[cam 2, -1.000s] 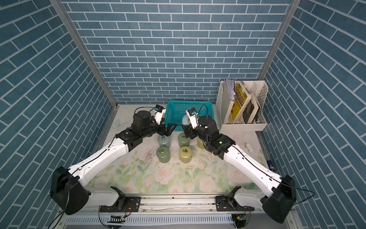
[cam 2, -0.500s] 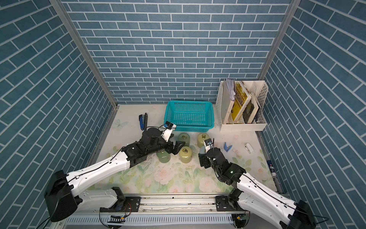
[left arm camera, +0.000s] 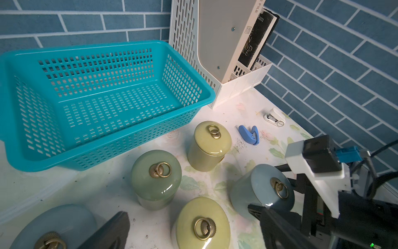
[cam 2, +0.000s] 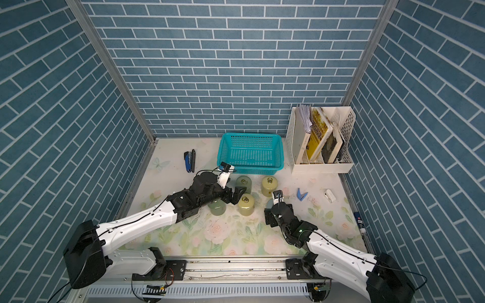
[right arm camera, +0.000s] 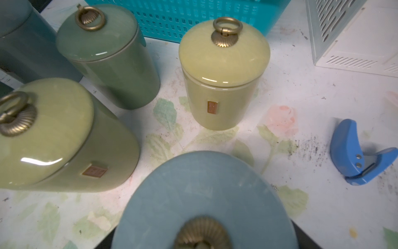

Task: Take the tea canister out of the basket
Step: Place the tea canister at the center of the board.

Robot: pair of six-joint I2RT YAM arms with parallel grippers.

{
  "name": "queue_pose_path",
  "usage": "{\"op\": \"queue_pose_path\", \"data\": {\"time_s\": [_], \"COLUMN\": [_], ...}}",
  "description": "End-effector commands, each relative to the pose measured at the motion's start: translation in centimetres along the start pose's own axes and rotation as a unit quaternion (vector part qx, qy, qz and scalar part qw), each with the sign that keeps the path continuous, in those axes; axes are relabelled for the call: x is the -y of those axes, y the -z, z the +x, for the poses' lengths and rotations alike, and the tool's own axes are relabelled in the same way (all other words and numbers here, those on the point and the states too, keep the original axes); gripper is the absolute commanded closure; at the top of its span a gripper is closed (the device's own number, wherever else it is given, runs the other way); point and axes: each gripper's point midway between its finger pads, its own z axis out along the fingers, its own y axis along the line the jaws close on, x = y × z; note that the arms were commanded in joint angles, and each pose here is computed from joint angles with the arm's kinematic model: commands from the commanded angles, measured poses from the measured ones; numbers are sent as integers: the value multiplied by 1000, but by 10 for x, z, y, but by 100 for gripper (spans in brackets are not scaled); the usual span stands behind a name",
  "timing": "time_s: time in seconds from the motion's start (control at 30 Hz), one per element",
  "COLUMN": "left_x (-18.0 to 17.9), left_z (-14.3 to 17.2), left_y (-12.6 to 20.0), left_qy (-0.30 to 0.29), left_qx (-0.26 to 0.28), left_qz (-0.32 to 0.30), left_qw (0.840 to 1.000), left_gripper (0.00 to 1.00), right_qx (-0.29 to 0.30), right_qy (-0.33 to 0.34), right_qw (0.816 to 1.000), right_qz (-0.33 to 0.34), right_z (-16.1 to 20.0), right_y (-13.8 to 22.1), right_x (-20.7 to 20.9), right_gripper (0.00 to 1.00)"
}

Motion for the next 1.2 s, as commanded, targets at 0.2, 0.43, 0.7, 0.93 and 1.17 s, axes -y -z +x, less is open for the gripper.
{"op": "queue_pose_path", "data": {"time_s": [0.2,0.43,0.7,0.93,1.17], "left_x": [-26,-48,-80,-130,-221], "left_z": [5,3,-11,-53,-72], "left_y": [1,5,18,41,89], "left_qy": [6,17,31,45,98], "left_qx": [10,13,21,68,125], "left_qz": [-51,-73,-107,-180,-307], "left_qw": [999,997,994,980,938], "left_gripper": [0,0,0,0,0], "right_qx": [54,46,53,97,192], "right_qy": [-24,-17,-2,-1,-50], "right_qw": [998,999,998,995,978], "right_qz": [-5,-13,-37,-20,67], "right_z": [-38,-38,-47,-91,-167], "right_y": [-10,-17,-8,19,59], "right_x": [-14,-21,-29,-24,46], "right_gripper": [90,51,0,0,0]}}
